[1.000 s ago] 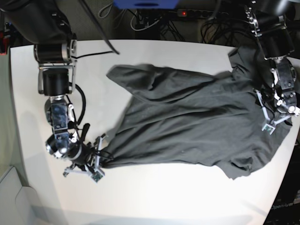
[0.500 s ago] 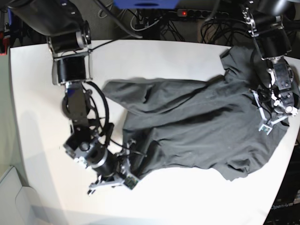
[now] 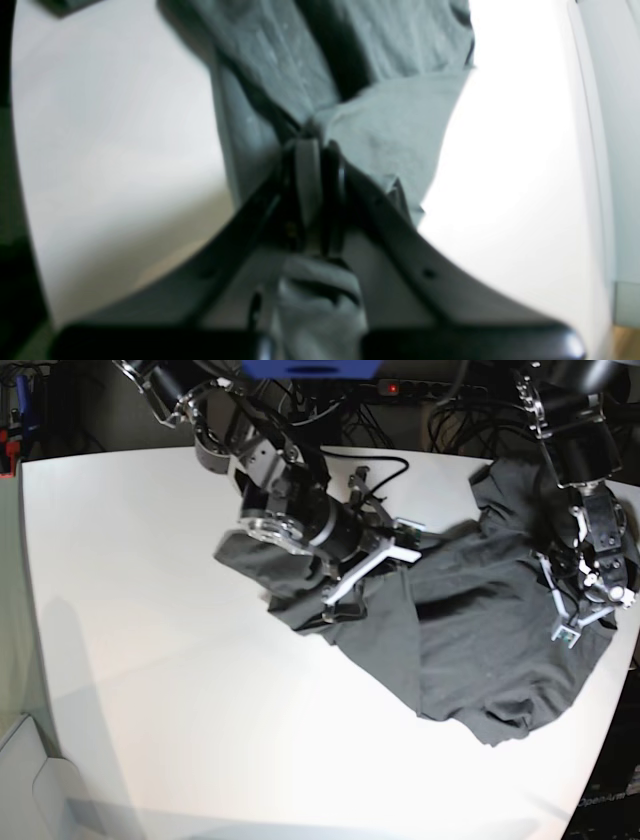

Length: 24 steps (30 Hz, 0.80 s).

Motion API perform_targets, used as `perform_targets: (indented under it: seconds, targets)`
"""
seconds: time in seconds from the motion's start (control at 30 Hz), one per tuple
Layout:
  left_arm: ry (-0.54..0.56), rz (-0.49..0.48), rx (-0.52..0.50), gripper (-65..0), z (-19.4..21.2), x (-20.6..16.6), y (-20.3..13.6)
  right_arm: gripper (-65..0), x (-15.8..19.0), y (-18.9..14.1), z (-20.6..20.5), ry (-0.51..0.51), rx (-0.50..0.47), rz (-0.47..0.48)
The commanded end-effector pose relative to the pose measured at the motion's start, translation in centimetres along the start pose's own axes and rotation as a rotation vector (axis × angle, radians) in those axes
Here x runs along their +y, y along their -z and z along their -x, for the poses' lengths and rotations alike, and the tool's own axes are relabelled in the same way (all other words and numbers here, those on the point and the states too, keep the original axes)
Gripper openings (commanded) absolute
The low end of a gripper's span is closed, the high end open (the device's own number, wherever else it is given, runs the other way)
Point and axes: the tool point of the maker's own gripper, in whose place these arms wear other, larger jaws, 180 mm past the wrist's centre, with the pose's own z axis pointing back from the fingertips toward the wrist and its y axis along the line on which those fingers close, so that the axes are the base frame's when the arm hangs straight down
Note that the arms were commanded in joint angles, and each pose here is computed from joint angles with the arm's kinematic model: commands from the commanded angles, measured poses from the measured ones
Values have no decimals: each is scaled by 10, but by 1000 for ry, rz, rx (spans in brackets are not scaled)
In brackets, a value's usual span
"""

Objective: Layout the t-shirt on the table in an organized manner, then fold the t-shirt properly
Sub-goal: 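Swing the held hem with the right gripper to spread the shirt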

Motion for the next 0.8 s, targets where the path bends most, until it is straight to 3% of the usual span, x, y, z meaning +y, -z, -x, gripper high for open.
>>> perform_targets:
  seconds: [0.0,0.27,0.4,0.6,0.7,0.77]
  targets:
    - [-2,-47,-29,-299,-11,20,-10,-650,-5,-7,-25,4,-86,22]
    - [-2,-45,-30,-299,-11,19,-9,-650,0,-38,-79,35,-237,67]
    - [0,-51,-25,-299,-9,22,-10,-650,-59,-44,-81,87,-247,208]
    - [3,-51,-17,-299,-6,21,-9,-650,-179,-83,-70,122,-258,503]
    - [3,-51,-16,-299,-5,21,-9,-650,-200,-85,-69,113,-250,536]
    - [3,-51,-16,-299,-5,21,-9,-650,-204,-65,-58,152,-213,514]
